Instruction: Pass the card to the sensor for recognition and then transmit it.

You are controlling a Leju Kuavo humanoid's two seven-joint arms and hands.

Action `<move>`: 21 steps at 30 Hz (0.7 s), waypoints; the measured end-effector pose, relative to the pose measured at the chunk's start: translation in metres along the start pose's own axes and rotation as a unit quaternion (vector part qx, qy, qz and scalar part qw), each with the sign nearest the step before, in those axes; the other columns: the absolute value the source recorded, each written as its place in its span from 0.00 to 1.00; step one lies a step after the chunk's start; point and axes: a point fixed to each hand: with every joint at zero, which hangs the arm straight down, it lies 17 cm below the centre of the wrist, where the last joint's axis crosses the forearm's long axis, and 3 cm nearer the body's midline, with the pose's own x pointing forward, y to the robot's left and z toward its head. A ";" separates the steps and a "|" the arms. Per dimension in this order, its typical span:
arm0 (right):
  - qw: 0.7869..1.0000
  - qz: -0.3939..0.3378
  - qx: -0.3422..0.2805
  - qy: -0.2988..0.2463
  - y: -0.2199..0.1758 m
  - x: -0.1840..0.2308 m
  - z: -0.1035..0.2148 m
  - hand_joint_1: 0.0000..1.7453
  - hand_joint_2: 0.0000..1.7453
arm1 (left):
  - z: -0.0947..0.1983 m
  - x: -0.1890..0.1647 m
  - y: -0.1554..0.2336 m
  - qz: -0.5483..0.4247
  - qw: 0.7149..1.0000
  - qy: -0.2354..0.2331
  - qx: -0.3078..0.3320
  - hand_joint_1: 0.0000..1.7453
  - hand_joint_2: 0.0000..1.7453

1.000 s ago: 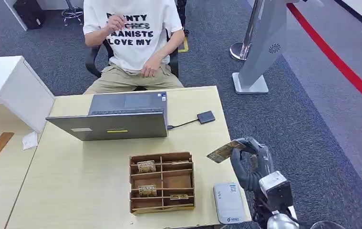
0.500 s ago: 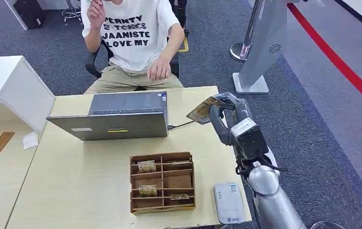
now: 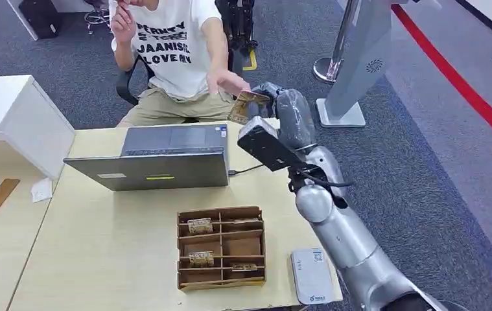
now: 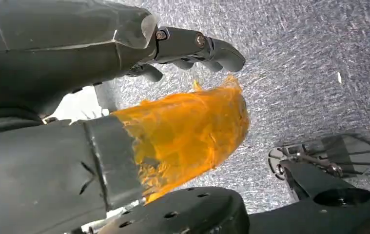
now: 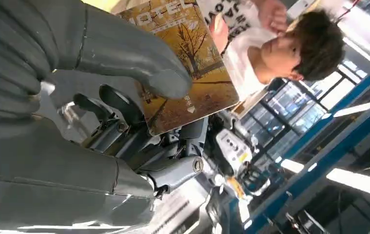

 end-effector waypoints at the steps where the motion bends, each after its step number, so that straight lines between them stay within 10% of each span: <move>1: 1.000 0.017 -0.001 -0.002 0.003 0.001 -0.003 1.00 1.00 | 0.000 0.001 0.000 -0.004 1.000 0.000 0.001 0.00 0.00; 11: 0.980 0.190 0.004 -0.057 0.040 0.023 -0.009 1.00 1.00 | 0.002 0.007 -0.002 -0.030 1.000 -0.001 0.002 0.00 0.00; 12: 0.978 0.201 0.006 -0.061 0.044 0.025 -0.009 0.02 1.00 | 0.002 0.007 -0.002 -0.032 0.999 -0.001 0.002 0.00 0.00; 21: 0.962 0.258 0.043 -0.079 0.081 0.023 0.001 0.00 1.00 | 0.003 0.008 -0.003 -0.033 0.999 0.001 0.001 0.00 0.00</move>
